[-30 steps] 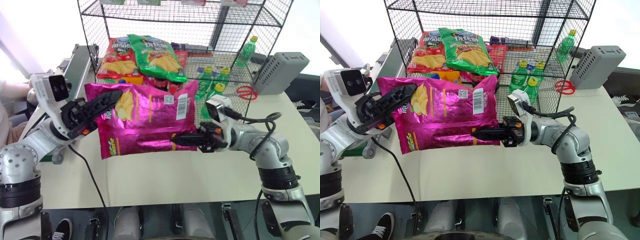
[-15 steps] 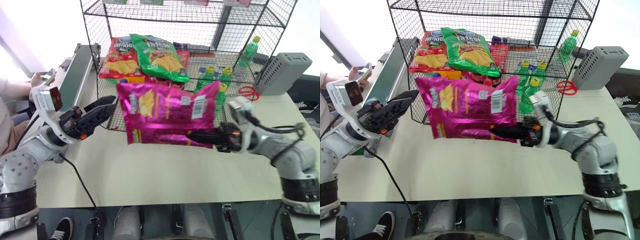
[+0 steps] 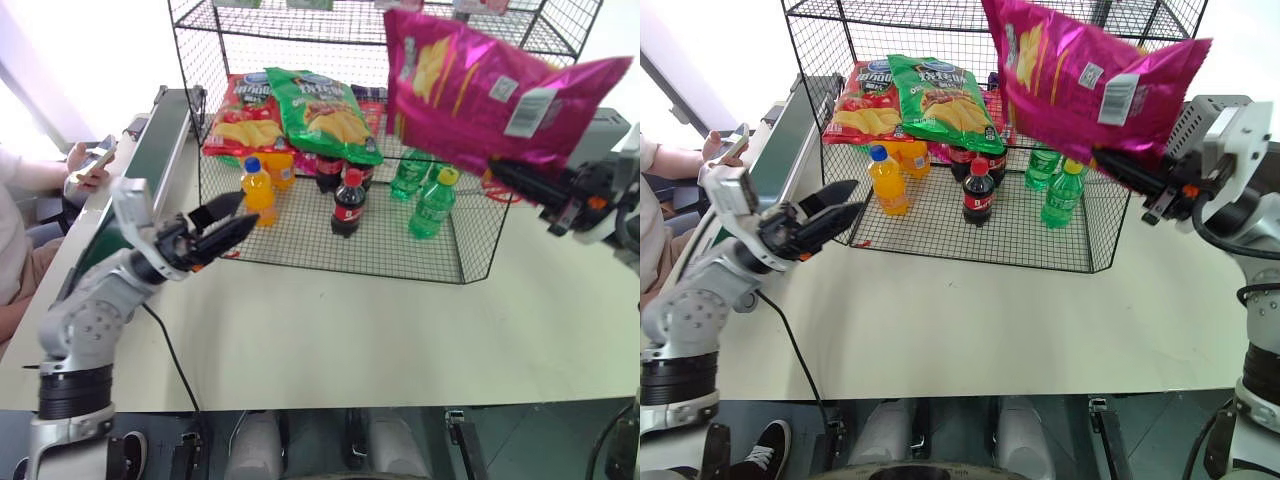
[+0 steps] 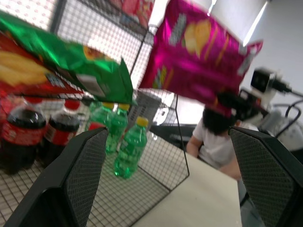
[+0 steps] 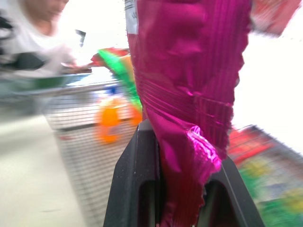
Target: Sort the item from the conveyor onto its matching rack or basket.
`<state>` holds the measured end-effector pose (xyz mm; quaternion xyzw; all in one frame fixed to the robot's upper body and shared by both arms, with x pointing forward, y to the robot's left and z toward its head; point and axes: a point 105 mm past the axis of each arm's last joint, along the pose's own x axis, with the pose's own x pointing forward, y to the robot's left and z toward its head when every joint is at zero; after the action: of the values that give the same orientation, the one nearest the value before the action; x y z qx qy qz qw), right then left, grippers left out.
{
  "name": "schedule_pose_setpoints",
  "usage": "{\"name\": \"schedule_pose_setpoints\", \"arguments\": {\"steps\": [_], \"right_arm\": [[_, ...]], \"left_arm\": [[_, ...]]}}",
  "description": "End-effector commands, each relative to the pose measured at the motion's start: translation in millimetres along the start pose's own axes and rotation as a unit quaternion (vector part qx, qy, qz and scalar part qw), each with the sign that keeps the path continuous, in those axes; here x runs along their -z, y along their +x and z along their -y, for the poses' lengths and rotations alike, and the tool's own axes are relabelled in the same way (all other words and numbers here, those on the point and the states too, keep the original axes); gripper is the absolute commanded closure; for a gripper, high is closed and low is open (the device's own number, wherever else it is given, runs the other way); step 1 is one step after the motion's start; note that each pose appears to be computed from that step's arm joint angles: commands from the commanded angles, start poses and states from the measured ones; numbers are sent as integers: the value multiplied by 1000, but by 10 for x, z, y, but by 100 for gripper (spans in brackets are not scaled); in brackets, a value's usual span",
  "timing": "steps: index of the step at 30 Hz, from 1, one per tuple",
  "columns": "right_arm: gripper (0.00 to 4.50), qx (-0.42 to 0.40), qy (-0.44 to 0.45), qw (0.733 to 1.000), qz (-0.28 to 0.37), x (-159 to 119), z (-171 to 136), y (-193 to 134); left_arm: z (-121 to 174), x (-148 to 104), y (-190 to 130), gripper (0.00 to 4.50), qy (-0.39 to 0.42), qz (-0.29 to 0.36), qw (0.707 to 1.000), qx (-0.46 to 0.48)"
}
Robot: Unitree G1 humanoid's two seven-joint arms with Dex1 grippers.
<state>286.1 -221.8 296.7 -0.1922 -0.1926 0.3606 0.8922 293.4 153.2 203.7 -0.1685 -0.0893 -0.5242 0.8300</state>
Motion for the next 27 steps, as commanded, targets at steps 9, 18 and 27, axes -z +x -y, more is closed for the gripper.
{"name": "schedule_pose_setpoints", "arguments": {"steps": [9, 18, 27], "right_arm": [[434, 44, -336, 937, -86, 244, 196, 219], [434, 85, -465, 873, -123, 428, 356, 344], [434, 179, -507, 829, -155, 508, 570, 560]], "left_arm": [[54, 11, 29, 17, 72, -20, 997, 4], [85, 152, 37, 17, 75, -24, 997, -5], [128, 218, 50, 17, 88, -24, 996, -18]]}}
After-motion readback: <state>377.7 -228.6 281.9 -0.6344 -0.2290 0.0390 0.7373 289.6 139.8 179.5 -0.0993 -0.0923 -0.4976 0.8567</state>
